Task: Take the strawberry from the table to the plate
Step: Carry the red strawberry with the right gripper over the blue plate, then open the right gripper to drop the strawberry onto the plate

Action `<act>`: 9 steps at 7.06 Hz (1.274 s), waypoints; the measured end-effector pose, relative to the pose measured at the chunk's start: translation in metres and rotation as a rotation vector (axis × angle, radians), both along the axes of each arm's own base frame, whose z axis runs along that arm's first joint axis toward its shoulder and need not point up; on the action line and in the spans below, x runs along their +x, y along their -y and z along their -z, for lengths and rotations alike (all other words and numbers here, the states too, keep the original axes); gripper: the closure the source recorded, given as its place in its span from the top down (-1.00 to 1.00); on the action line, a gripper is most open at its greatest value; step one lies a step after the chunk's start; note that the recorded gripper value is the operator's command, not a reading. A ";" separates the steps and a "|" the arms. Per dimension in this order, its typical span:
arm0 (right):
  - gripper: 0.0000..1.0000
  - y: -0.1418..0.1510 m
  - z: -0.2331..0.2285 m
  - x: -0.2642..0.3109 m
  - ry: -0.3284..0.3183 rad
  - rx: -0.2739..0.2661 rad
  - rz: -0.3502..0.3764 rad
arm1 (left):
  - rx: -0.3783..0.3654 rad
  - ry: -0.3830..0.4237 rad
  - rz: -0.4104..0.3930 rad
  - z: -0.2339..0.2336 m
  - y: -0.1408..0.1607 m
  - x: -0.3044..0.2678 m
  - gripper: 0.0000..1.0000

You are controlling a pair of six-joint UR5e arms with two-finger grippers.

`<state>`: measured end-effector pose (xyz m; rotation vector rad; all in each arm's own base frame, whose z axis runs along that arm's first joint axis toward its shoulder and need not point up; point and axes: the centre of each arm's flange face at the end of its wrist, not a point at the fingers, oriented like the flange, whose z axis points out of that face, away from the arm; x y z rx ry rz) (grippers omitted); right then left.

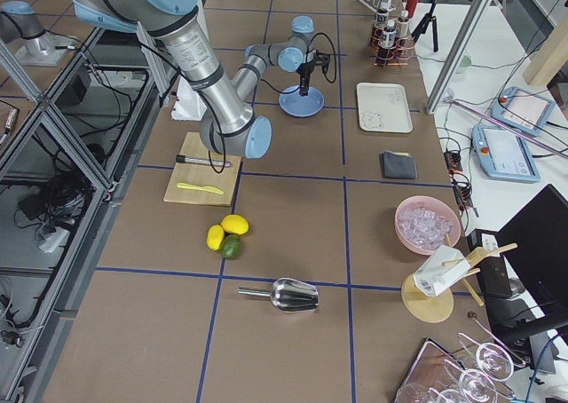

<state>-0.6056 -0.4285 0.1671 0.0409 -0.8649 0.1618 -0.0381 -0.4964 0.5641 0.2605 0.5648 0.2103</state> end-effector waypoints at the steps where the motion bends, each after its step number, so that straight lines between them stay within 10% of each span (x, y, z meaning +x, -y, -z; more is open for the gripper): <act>1: -1.00 -0.004 -0.002 -0.014 -0.010 -0.003 0.003 | -0.004 -0.002 -0.001 -0.004 0.000 -0.002 1.00; 4: -0.84 -0.009 -0.014 -0.025 -0.033 -0.013 0.011 | -0.007 -0.004 0.008 -0.007 0.000 -0.008 1.00; 5: 0.69 -0.007 -0.017 -0.025 -0.037 -0.015 0.009 | -0.008 -0.005 0.008 -0.007 0.000 -0.008 1.00; 6: 0.99 -0.004 -0.017 -0.023 -0.035 -0.013 0.005 | -0.008 -0.005 0.008 -0.008 0.000 -0.008 1.00; 9: 1.00 0.015 -0.005 -0.004 -0.011 -0.006 -0.024 | -0.009 -0.006 0.009 -0.008 0.000 -0.009 1.00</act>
